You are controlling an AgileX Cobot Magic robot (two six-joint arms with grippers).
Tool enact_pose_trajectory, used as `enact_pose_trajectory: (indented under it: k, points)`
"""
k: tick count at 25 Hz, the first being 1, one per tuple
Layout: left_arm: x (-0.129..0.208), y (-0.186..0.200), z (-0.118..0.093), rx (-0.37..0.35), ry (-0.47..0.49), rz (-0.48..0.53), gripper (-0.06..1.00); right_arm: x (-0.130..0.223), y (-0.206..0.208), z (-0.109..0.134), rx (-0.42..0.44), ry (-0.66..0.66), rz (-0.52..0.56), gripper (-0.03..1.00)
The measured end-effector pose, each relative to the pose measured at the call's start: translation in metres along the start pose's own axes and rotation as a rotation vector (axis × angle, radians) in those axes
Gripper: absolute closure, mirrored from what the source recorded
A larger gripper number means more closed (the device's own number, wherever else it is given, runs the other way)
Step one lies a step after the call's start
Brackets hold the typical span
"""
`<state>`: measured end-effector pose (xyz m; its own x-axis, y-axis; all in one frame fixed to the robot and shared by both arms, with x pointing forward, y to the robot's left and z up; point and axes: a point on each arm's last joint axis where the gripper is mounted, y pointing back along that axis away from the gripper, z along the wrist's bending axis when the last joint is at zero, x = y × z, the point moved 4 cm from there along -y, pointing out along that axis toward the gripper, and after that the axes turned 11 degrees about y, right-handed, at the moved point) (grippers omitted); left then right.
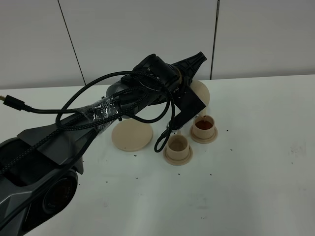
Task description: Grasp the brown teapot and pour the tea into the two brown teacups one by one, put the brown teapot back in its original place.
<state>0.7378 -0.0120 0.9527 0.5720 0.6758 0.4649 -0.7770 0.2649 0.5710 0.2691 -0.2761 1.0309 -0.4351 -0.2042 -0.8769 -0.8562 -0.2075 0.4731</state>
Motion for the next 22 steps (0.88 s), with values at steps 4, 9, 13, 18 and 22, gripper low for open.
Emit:
enact_pose_trajectory:
  k: [4, 9, 13, 18, 22]
  points:
    - [0.0, 0.0, 0.0, 0.0, 0.0, 0.0, 0.78, 0.0, 0.0, 0.0, 0.0, 0.0, 0.0, 0.72]
    - [0.0, 0.0, 0.0, 0.0, 0.0, 0.0, 0.78, 0.0, 0.0, 0.0, 0.0, 0.0, 0.0, 0.72]
    - [0.0, 0.0, 0.0, 0.0, 0.0, 0.0, 0.78, 0.0, 0.0, 0.0, 0.0, 0.0, 0.0, 0.72]
    - [0.0, 0.0, 0.0, 0.0, 0.0, 0.0, 0.78, 0.0, 0.0, 0.0, 0.0, 0.0, 0.0, 0.72]
    - [0.0, 0.0, 0.0, 0.0, 0.0, 0.0, 0.78, 0.0, 0.0, 0.0, 0.0, 0.0, 0.0, 0.72]
